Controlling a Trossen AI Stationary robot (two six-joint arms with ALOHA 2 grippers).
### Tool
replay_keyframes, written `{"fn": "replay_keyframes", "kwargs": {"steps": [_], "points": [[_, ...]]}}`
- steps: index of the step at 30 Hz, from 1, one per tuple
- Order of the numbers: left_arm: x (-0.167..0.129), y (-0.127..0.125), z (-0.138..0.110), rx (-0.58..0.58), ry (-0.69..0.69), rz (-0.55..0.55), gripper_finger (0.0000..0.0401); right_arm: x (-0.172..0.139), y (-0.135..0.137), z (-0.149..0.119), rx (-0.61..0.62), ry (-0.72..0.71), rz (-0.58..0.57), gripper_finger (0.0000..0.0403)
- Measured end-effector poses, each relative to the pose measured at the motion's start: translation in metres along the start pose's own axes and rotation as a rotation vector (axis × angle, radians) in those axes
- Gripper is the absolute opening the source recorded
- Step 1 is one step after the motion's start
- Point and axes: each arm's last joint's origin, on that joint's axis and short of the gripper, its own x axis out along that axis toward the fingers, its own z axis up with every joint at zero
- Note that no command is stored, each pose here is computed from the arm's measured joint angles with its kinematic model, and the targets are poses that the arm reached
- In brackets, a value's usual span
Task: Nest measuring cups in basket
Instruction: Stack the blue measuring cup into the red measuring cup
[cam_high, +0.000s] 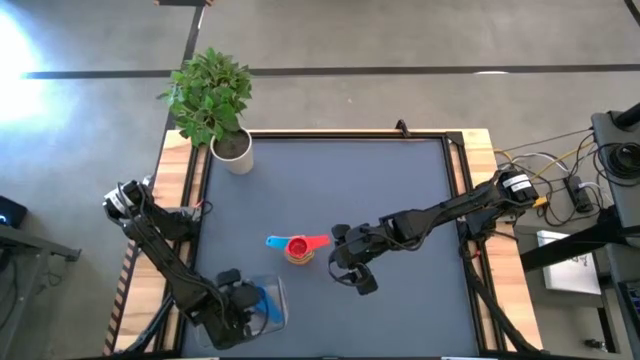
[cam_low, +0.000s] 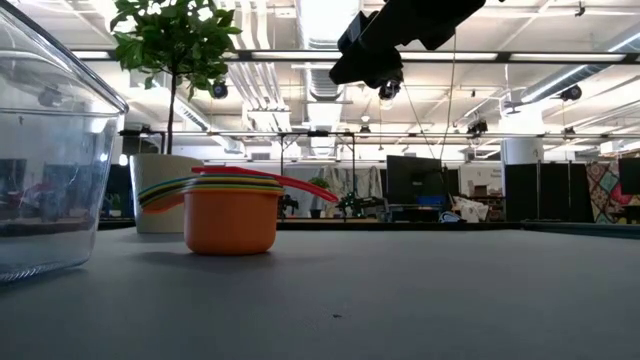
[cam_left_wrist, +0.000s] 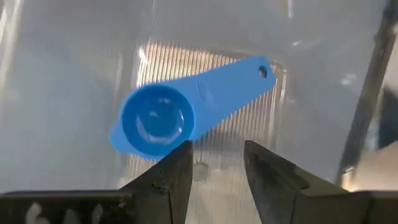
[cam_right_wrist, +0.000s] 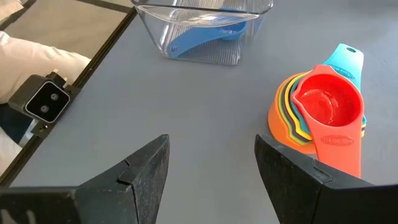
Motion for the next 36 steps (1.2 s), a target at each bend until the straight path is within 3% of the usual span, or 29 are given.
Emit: {"fn": "replay_keyframes", "kwargs": {"steps": [7,16,20,25,30,36], "points": [[0.001,0.003,0.003,0.271,-0.023,0.034,0.011,0.0,0.0,0.0,-0.001,-0.002,-0.001,0.0226],[0.003,0.006,0.006,0.417,-0.029,0.061,0.0109,0.0,0.0,0.0,-0.018,-0.004,-0.001,0.0226],[0.003,0.006,0.006,0.538,-0.021,0.057,0.0109,0.0,0.0,0.0,-0.029,-0.004,-0.002,0.0226],[0.001,0.004,0.006,0.802,0.037,0.008,0.0109,0.0,0.0,0.002,-0.042,-0.008,-0.002,0.0226],[0.001,0.008,0.015,0.935,0.099,-0.011,0.0109,-0.002,0.0,0.007,-0.055,-0.023,-0.003,0.0226],[-0.004,0.019,0.022,1.137,0.268,-0.02,0.0109,-0.004,-0.001,0.011,-0.075,-0.037,-0.006,0.0226]]}}
